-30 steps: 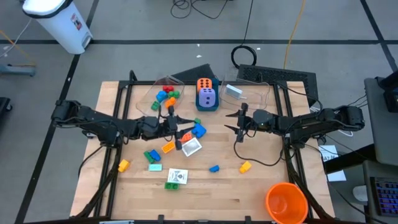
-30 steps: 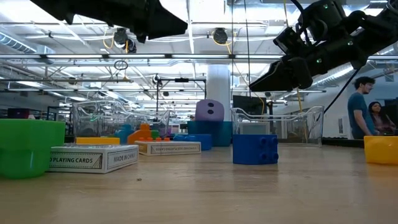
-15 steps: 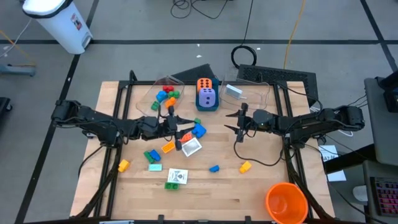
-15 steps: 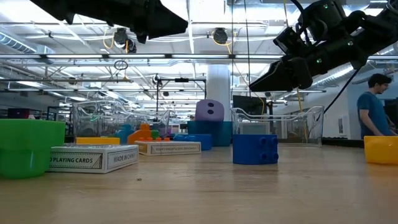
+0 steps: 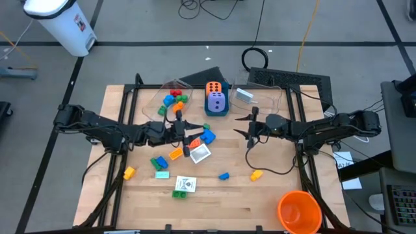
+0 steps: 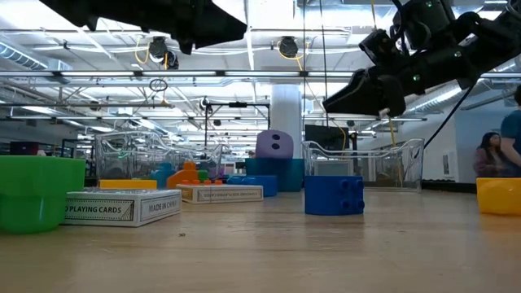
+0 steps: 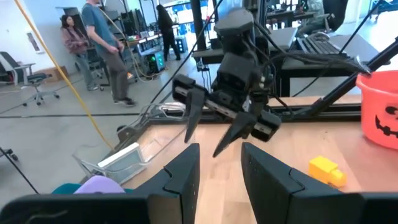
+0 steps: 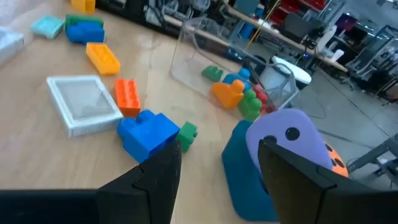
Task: Pick & Place Toys
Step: Put the yellow game piece into the left transparent bin
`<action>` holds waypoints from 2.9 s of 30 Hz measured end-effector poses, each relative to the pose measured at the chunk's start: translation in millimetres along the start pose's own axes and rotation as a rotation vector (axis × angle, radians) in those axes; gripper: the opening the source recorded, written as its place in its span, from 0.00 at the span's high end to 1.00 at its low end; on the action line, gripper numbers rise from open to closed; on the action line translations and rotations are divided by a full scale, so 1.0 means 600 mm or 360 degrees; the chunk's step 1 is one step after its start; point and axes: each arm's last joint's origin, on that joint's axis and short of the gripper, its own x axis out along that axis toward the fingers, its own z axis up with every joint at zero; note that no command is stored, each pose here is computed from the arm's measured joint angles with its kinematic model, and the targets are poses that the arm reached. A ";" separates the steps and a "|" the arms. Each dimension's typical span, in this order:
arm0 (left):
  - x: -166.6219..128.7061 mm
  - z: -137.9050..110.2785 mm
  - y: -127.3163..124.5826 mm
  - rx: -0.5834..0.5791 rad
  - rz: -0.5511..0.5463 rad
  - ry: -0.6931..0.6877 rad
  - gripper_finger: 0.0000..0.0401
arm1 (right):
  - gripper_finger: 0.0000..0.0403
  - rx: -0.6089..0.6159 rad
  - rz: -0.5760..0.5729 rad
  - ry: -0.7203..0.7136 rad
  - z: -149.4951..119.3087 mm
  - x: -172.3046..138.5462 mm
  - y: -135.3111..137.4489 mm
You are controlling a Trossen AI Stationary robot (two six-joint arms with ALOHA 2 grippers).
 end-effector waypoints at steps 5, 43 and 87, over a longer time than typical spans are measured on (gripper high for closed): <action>0.001 -0.008 0.004 -0.0024 0.0006 0.0072 0.66 | 0.48 0.0017 -0.0005 -0.0012 0.001 0.000 -0.001; 0.007 -0.018 0.024 -0.0050 0.0076 0.0154 0.38 | 0.48 0.0017 0.0883 0.0242 0.117 -0.047 0.122; 0.007 -0.028 0.027 -0.0064 0.0084 0.0235 0.38 | 0.48 -0.0387 0.1305 0.0982 0.039 -0.081 0.196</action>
